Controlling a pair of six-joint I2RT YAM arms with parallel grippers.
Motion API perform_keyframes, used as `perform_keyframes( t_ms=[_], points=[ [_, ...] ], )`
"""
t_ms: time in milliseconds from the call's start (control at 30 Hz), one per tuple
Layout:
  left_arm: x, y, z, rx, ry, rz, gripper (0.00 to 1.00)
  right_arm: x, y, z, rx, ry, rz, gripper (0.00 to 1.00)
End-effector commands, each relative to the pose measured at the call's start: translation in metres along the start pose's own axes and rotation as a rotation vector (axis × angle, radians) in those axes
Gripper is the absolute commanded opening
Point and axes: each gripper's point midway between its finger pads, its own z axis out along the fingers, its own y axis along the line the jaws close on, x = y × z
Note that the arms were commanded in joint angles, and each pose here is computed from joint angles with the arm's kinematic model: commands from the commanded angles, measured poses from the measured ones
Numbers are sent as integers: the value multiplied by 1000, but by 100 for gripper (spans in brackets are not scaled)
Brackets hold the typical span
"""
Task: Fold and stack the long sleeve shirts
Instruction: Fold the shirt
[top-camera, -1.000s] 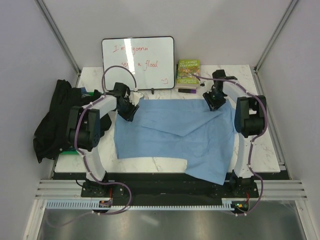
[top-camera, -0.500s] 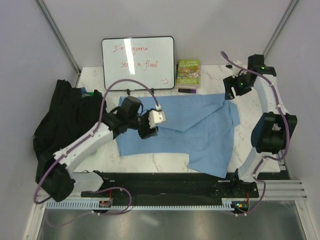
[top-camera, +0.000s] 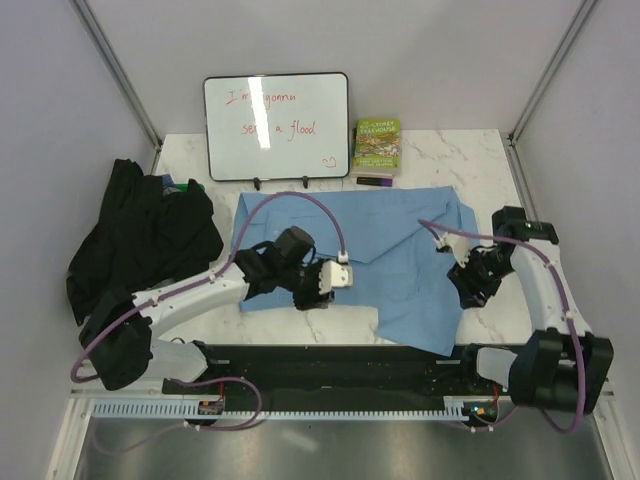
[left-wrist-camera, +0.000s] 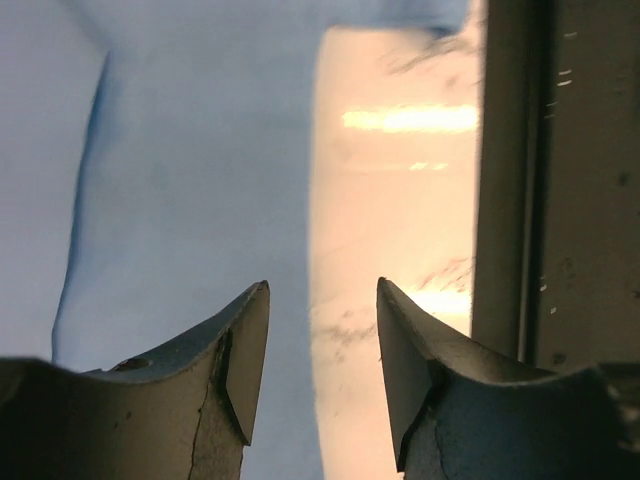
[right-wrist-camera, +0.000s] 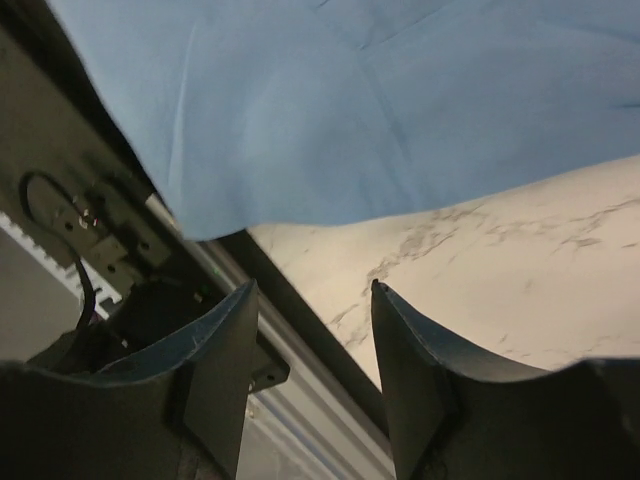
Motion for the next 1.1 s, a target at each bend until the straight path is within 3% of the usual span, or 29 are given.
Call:
perform_keyframes(
  t_ms=[0,367,733,867,1000,1067],
  points=[
    [42,16,-41,-45,49,-295,55,32,29,3,-30,64,-251,59],
    [109,12,-101,-240,128,-419,60,28,16,48,24,174,-191,59],
    [149,6,-111,-196,249,-431,59,22,6,71,102,226,-215,52],
    [154,8,-113,-174,276,-398,59,23,2,73,131,245,-231,36],
    [157,8,-114,-168,290,-318,59,18,3,68,135,234,-224,3],
    [164,7,-114,-170,315,-298,59,15,3,65,138,228,-218,0]
  ],
)
